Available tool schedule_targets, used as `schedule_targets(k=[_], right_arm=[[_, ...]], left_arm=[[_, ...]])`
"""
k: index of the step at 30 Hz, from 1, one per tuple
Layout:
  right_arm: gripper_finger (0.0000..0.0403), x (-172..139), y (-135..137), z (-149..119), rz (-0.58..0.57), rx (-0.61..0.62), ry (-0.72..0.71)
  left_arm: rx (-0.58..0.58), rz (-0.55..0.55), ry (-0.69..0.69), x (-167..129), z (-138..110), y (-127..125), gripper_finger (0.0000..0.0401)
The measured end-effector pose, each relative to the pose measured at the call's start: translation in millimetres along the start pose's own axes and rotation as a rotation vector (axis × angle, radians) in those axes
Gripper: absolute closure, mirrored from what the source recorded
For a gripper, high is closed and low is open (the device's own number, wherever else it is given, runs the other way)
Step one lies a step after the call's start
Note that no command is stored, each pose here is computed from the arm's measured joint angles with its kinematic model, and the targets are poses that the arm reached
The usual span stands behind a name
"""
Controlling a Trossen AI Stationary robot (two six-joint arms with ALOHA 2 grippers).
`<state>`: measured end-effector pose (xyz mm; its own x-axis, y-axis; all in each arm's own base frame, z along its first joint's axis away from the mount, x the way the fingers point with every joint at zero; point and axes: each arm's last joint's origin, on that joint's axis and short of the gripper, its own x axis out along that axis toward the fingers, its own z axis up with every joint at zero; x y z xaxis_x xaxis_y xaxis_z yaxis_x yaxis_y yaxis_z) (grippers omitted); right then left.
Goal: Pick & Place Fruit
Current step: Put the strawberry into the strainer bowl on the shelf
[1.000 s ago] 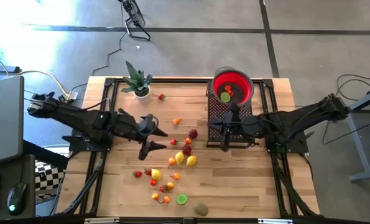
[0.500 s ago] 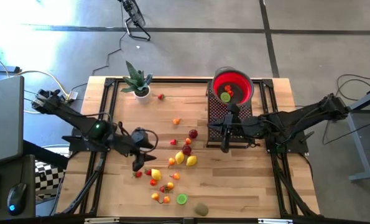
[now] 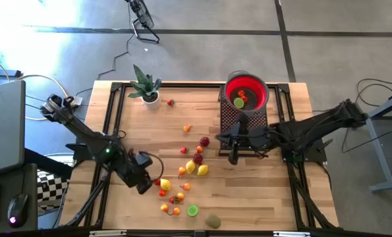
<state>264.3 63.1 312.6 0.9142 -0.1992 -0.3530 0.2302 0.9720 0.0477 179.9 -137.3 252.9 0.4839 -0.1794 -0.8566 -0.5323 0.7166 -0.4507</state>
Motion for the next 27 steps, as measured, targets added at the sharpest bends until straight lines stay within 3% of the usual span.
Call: schedule_targets(k=[8,27], right_arm=[[0.0400,9.0,3.2,-5.5,-0.006,-0.015,0.022],[0.0400,8.9,3.3,-5.0,-0.008,-0.027,0.017]], left_arm=[[-0.181,0.196,0.297,16.3,-22.7,7.7,0.0160],[-0.168,0.246,0.287,52.5,-26.7,-0.3,0.0160]])
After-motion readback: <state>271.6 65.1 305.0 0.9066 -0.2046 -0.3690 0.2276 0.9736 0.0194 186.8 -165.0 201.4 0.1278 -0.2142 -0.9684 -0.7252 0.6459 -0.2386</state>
